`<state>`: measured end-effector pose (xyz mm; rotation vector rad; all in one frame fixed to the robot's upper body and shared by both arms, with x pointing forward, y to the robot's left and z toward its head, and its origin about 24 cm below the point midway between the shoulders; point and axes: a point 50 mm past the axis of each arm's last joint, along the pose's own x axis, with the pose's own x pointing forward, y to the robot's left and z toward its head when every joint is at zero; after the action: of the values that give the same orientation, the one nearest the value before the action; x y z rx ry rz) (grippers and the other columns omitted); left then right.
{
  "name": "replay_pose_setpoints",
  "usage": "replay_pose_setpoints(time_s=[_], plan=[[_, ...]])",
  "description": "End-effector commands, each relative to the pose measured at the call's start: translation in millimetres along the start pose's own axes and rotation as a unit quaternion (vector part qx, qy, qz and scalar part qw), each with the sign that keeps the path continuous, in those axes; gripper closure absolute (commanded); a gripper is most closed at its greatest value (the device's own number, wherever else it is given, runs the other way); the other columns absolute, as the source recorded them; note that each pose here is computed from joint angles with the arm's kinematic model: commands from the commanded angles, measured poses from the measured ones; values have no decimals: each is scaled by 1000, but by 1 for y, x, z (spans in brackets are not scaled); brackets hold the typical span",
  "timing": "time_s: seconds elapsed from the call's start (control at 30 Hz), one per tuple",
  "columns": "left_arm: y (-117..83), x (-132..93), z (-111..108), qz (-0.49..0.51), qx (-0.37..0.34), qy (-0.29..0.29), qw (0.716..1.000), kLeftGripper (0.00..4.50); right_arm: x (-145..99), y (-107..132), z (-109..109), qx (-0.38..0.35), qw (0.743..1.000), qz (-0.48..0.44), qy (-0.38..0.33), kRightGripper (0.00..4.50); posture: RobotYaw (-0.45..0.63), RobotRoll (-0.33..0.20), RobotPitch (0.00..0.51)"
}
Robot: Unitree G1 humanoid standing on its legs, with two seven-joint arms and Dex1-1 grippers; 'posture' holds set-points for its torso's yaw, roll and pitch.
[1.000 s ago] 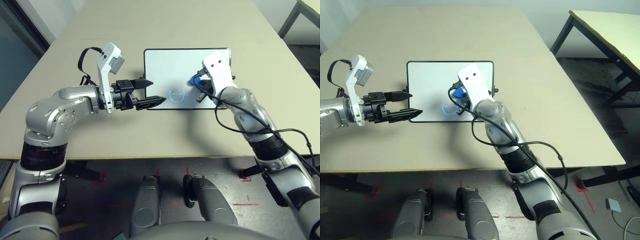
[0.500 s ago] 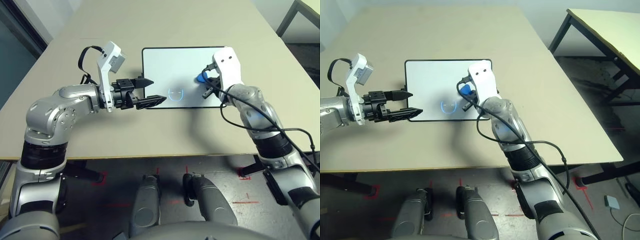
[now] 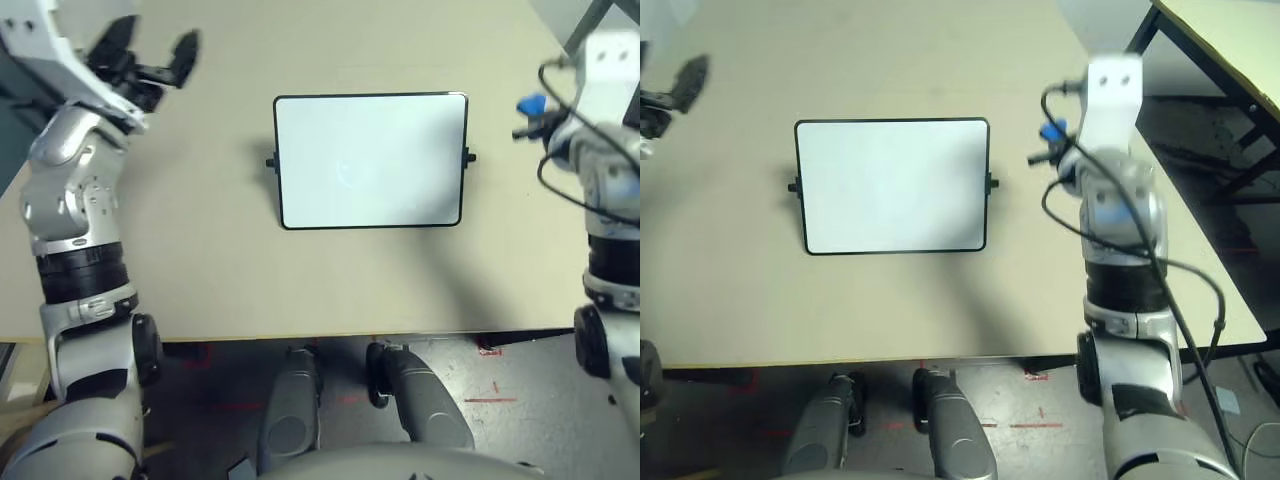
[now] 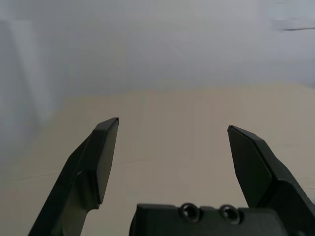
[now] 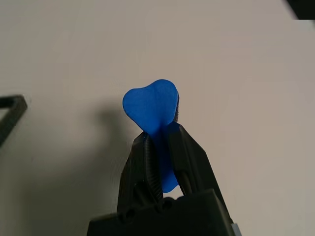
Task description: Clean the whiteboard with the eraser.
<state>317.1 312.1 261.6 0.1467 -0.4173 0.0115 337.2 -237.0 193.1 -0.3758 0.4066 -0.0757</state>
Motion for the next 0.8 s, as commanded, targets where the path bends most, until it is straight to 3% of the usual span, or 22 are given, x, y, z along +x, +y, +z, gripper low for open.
replay_pose_setpoints(time_s=[0.03,0.23,0.47,0.8], plan=[[7,-15,-35,19,-2,48,999,0,6,7,-11,21,999,19,24,4143,44,0,164],[2,-28,-69,20,-18,94,995,0,11,12,-18,31,997,33,54,4143,45,0,161],[-6,-30,-80,5,-28,112,993,0,11,19,-32,39,994,49,94,4143,34,0,165],[-14,-20,-74,-13,-30,104,994,0,6,5,-18,69,995,40,56,855,24,0,167]])
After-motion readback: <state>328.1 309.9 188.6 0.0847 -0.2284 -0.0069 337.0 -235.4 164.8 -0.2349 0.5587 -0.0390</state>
